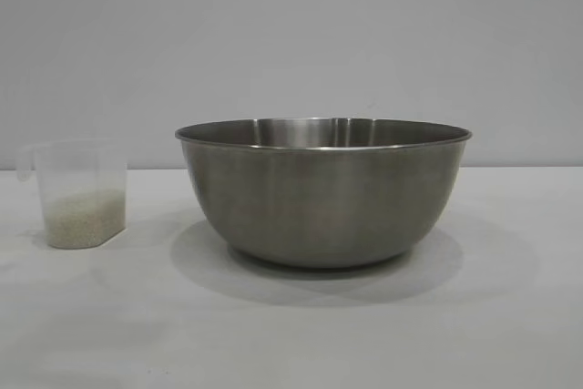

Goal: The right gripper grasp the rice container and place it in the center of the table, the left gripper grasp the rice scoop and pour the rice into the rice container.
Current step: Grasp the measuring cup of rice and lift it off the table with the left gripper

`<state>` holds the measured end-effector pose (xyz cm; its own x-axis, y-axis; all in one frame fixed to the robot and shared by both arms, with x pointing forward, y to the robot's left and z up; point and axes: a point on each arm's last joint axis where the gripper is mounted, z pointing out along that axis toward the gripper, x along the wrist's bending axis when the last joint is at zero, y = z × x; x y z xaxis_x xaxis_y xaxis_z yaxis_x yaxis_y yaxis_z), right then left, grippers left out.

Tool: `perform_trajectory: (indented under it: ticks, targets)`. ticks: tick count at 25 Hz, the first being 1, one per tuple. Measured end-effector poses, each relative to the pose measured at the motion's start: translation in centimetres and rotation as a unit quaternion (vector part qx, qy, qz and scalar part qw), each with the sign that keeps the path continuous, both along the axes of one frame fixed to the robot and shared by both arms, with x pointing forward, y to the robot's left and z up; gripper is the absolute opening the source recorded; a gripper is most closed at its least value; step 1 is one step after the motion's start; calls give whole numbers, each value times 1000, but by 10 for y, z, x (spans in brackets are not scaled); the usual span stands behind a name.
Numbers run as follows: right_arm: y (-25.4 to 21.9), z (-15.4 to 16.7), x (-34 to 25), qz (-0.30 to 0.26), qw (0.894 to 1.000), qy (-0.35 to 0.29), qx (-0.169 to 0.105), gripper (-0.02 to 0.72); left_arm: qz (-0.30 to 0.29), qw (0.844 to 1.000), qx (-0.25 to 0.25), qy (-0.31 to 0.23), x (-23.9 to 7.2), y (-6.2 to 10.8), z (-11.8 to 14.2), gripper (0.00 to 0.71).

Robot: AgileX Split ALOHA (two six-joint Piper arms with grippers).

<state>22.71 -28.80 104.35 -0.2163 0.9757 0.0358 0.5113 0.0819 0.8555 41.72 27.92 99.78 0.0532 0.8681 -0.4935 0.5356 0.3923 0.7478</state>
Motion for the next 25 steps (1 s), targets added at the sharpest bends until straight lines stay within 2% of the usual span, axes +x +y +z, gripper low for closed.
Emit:
perform_trajectory:
  ticks: [3,7,9,12,14,18,21,25]
  targets:
    - [0,0,0,0,1000,0,0,574,2,995,-93,20,-1,-7,3,375]
    - [0,0,0,0,1000,0,0,574,-10,973,-225,58,-5,-18,8,375]
    - [0,0,0,0,1000,0,0,574,-49,961,-263,64,-9,-26,13,375]
    - [0,0,0,0,1000,0,0,574,-169,942,-284,58,-21,-42,21,375]
    - [0,0,0,0,1000,0,0,574,-251,928,-269,63,-31,-49,25,375]
    - [0,0,0,0,1000,-1,0,574,-352,919,-148,102,-39,-51,23,375]
    - [0,0,0,0,1000,-1,0,574,-387,911,-55,131,-41,-45,21,375]
    - [0,0,0,0,1000,-1,0,574,-381,908,67,164,-36,-31,16,375]
